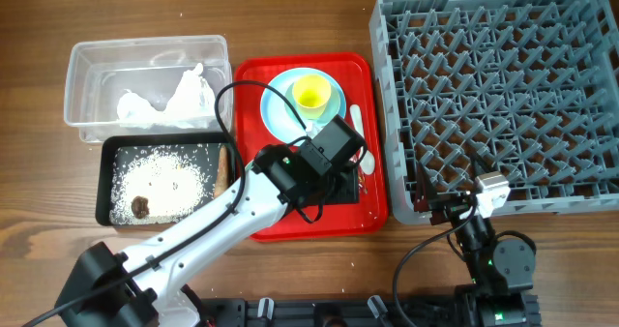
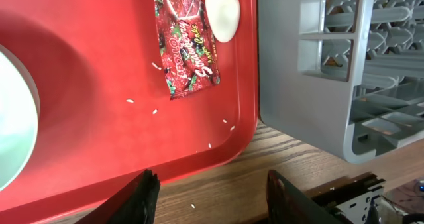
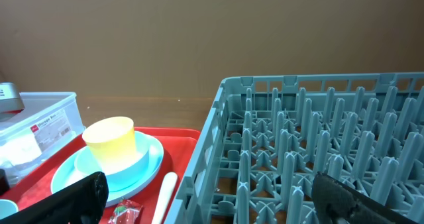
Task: Sort waste into correct bins and load items into the dishwasher rack
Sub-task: 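Move the left gripper back over the red tray toward the red wrapper, then lower the left gripper and pinch the red wrapper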
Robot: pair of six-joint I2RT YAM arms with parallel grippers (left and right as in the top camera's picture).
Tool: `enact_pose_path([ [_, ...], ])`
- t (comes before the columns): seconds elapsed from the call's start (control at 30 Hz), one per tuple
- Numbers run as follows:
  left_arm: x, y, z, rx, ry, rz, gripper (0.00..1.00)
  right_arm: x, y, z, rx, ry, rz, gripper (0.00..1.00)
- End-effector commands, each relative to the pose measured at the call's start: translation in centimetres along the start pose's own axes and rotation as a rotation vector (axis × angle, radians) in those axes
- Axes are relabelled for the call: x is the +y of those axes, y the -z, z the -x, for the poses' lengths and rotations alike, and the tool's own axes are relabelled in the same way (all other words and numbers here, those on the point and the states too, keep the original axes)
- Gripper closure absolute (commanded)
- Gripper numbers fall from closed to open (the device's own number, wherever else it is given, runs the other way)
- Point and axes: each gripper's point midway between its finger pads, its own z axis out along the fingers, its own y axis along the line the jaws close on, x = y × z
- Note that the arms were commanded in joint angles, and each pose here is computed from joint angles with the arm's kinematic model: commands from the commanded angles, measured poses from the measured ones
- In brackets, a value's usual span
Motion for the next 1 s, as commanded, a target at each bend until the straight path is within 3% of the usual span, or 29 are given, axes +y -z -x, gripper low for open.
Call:
enact_pose_path([
  [0.0,-1.0,-0.1,-1.0,0.053,0.000,-0.041,0.48,0.0,0.0,0.0,0.000,0.005,0.003,0.00],
  [0.2,-1.8,-0.4,-2.8,0.064,-0.055,-0.027,0.68,0.0,0.0,0.0,0.000,0.004,0.003,0.00],
  [0.37,-0.2,-0.4,-3.3,0.050,-0.003,0.069,0.73,0.0,0.0,0.0,0.000,0.004,0.003,0.00],
  [0.6,1.7,-0.2,-1.9,-0.051,0.150,0.163,0.67,0.0,0.0,0.0,0.000,0.004,0.003,0.00],
  [0.7,1.7,-0.4,-1.9,-0.055,0.165,0.165,0.63,0.0,0.0,0.0,0.000,0.004,0.003,0.00],
  [0.77,1.4,-0.5,-1.6,-0.066,0.166,0.155,0.51,0.0,0.0,0.0,0.000,0.004,0.003,0.00],
  [0.97,0.7,-2.4,0.2,-0.126,0.163,0.142,0.48,0.0,0.0,0.0,0.000,0.004,0.003,0.00],
])
